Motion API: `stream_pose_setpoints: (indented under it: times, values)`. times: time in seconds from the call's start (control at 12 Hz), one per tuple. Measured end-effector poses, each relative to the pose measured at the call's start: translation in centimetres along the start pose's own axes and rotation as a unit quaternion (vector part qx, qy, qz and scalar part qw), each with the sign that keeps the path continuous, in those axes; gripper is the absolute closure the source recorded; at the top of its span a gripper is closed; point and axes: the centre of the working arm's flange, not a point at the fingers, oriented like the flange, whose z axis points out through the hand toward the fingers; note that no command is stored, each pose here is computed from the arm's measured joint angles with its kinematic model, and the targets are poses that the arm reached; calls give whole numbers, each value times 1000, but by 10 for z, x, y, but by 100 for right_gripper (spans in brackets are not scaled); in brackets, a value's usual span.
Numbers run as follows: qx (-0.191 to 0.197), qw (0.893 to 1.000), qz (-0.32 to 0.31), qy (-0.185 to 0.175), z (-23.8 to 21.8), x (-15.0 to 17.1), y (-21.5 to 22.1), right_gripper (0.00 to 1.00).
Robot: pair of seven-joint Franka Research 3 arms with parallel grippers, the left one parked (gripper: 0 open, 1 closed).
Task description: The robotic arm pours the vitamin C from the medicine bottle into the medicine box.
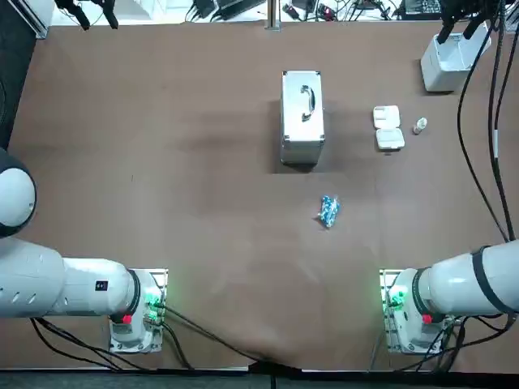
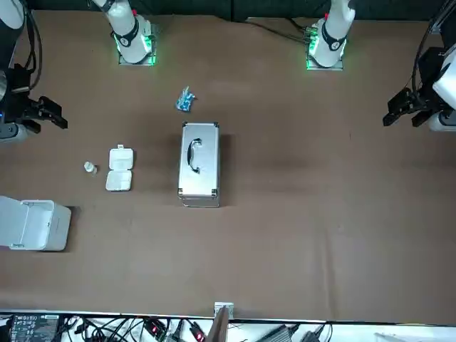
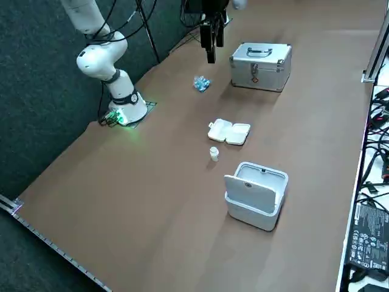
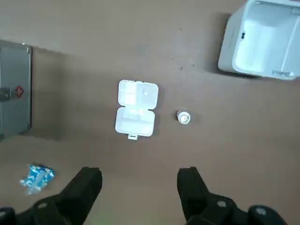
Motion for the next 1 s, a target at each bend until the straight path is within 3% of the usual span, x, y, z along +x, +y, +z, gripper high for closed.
stream_pose_setpoints:
  times: [0.42,0.67,1.0]
  values:
    - [54,998,-27,20,12,4,30,0]
    - [64,997,-34,21,22,6,47,0]
    - [77,990,-108,40,28,11,54,0]
